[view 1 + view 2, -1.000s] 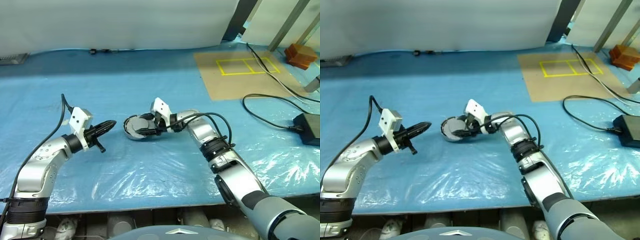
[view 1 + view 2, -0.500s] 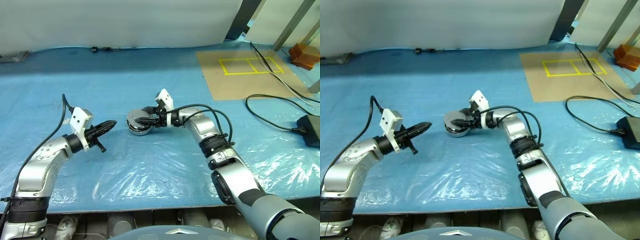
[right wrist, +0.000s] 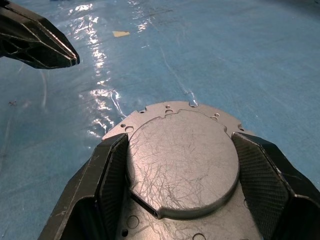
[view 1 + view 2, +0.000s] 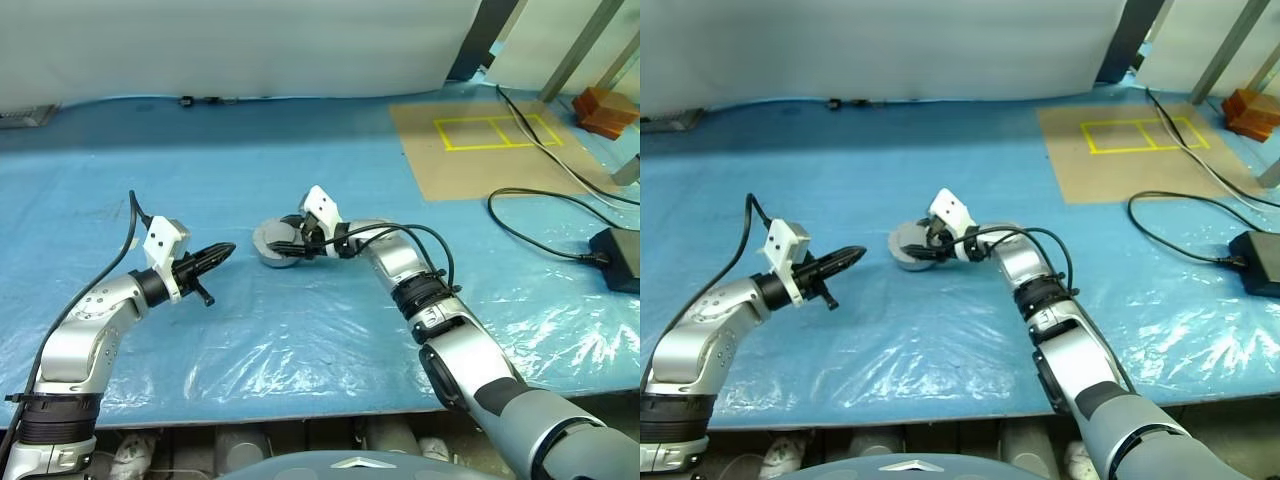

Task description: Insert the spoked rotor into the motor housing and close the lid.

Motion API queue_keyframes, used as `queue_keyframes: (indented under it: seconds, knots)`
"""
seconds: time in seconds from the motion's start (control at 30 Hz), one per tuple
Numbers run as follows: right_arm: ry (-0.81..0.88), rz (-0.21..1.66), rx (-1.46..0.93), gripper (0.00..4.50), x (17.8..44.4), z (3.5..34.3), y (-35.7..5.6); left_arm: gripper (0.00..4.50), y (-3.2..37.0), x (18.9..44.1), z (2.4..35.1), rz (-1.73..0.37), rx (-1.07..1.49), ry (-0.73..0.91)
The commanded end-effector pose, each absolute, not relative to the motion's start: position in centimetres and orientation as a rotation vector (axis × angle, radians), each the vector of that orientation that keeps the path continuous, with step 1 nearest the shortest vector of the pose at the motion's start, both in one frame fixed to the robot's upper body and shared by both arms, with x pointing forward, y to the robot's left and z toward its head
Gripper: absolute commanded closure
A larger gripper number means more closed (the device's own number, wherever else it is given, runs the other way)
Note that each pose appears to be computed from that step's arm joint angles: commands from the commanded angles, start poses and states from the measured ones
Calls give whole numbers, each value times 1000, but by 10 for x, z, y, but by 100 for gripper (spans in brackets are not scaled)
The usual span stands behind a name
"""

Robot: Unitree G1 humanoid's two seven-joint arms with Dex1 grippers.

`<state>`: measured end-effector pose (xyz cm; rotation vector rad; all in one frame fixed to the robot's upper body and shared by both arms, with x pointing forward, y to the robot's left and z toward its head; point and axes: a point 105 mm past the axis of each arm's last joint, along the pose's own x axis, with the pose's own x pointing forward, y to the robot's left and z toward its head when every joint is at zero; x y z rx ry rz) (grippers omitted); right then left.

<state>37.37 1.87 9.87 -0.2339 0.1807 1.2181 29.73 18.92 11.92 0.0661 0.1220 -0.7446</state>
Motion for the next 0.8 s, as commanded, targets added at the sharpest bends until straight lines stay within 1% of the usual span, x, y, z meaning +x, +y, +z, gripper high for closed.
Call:
queue_keyframes:
  seconds: [0.03,0.13,0.27,0.37,0.47,0.57,0.67,0.8]
  knots:
    - [270,1206,-210,156,370,79,19,450,189,297,128,-745,89,85]
    - [284,1162,-182,156,373,75,19,450,187,297,127,-751,86,86]
    - [278,1130,-222,156,375,69,15,450,186,297,127,-754,86,86]
    - [298,1154,-271,156,369,55,10,450,185,298,127,-757,88,86]
    - [323,1169,-270,156,367,49,5,450,185,299,128,-760,88,84]
    - [328,1191,-184,156,367,58,3,450,184,299,129,-763,92,83]
    - [312,1213,-85,156,369,74,5,450,184,299,129,-763,94,83]
    - [287,1225,-158,156,368,75,8,450,183,300,128,-767,95,83]
